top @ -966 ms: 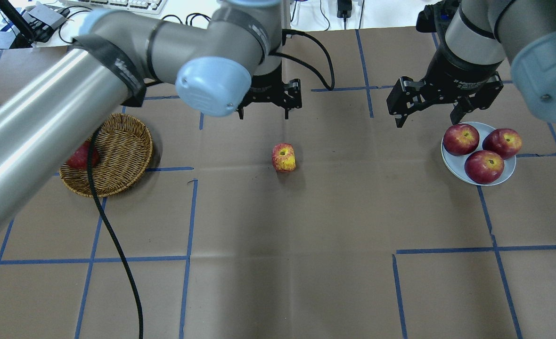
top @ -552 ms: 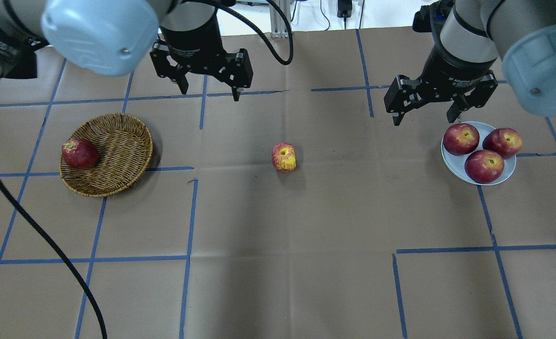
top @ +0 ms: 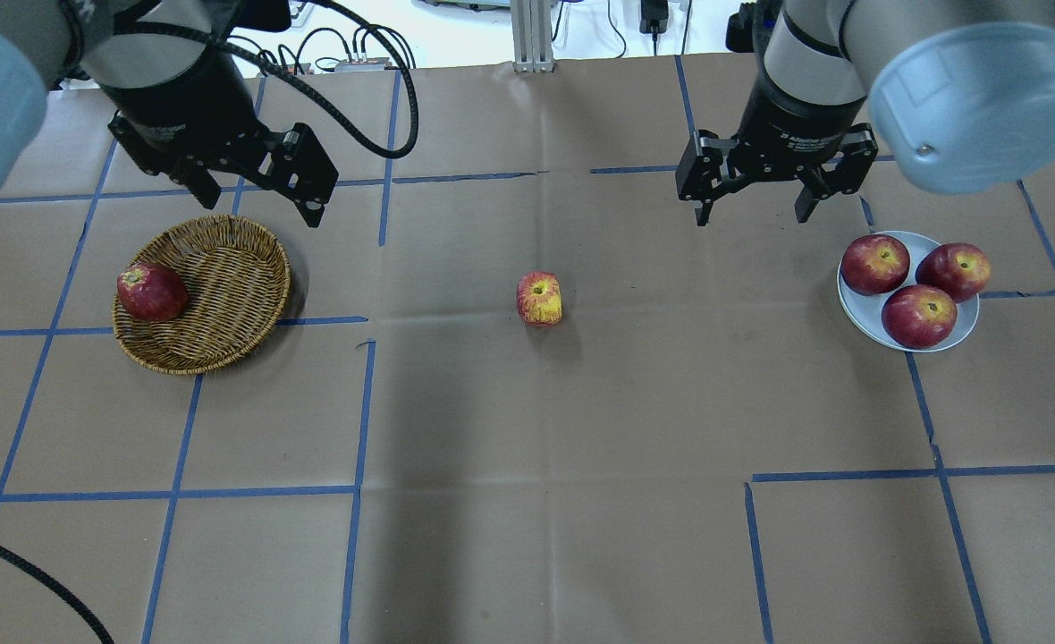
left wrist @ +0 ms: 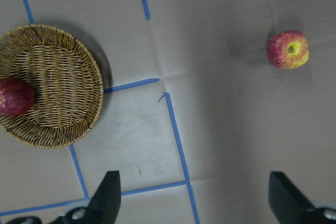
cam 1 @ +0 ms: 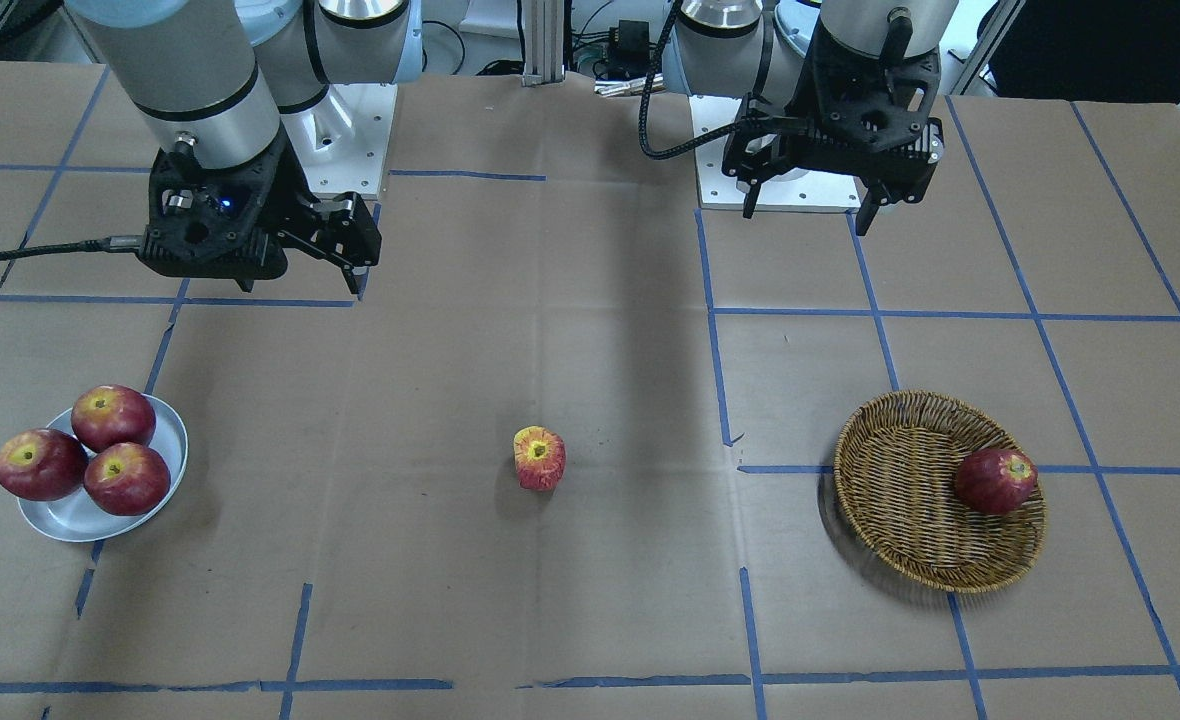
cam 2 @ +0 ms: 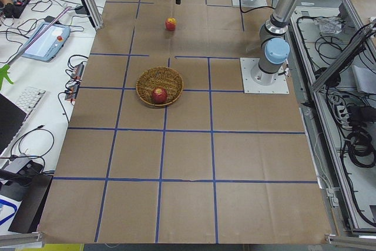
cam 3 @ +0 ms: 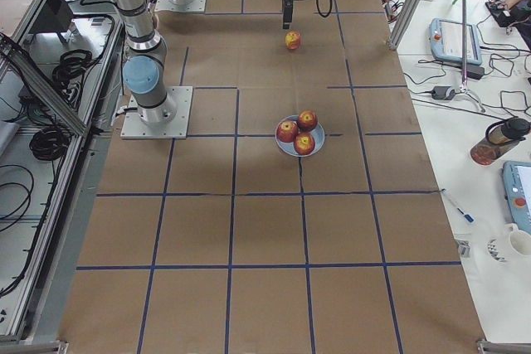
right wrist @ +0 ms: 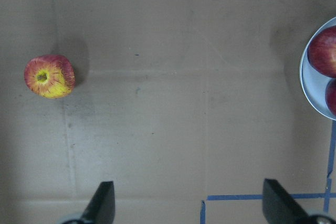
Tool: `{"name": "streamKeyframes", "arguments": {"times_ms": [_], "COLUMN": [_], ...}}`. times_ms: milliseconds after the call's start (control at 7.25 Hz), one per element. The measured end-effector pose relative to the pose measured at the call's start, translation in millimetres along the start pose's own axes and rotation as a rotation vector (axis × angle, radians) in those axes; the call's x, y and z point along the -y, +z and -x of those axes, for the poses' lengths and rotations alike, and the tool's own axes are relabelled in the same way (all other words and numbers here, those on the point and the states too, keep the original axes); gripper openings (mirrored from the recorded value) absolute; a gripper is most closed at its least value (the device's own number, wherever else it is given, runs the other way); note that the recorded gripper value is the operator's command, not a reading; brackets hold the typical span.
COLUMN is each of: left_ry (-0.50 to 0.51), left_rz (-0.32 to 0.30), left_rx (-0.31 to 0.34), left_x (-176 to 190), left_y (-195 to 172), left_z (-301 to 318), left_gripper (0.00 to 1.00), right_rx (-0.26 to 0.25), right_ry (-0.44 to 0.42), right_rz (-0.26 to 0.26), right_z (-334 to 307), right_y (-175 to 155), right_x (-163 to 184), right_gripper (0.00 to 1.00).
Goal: Transfer apple from basket to plate
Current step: 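Raise the left gripper away from the apple back toward the basket, then grasp the apple with the right gripper while the left arm settles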
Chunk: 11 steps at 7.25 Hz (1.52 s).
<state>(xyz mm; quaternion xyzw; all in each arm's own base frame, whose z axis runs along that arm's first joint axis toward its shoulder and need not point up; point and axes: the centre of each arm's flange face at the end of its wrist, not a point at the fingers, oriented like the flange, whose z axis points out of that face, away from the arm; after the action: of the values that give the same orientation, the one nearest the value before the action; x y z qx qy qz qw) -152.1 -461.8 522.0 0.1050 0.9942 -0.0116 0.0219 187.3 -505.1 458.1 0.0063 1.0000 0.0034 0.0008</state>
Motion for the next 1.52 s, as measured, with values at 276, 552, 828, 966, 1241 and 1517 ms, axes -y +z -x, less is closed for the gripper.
{"name": "streamKeyframes", "arguments": {"times_ms": [276,552,828,966,1241,1517], "left_ry": [-0.021,-0.033,-0.036,-0.037,-0.042,-0.044], "left_rz": [0.006,0.001,-0.004,-0.004,-0.005,-0.004], "left_rx": [-0.001,0.005,0.009,0.009,0.008,0.007], "left_x": [-23,-33,-37,-37,-37,-37], "left_y": [21,24,22,22,22,23], "left_z": [9,12,13,13,14,14], "left_gripper": [0.99,0.99,0.99,0.99,0.99,0.99], "right_rx": [0.001,0.008,0.012,0.013,0.012,0.009], "right_ry": [0.015,0.027,0.042,0.039,0.03,0.026], "right_rz": [-0.016,-0.037,-0.047,-0.048,-0.047,-0.039], "right_z": [54,114,157,171,184,188], "right_y": [22,62,112,137,181,218], "right_x": [10,17,26,31,38,43], "right_gripper": [1.0,1.0,1.0,1.0,1.0,1.0]}}
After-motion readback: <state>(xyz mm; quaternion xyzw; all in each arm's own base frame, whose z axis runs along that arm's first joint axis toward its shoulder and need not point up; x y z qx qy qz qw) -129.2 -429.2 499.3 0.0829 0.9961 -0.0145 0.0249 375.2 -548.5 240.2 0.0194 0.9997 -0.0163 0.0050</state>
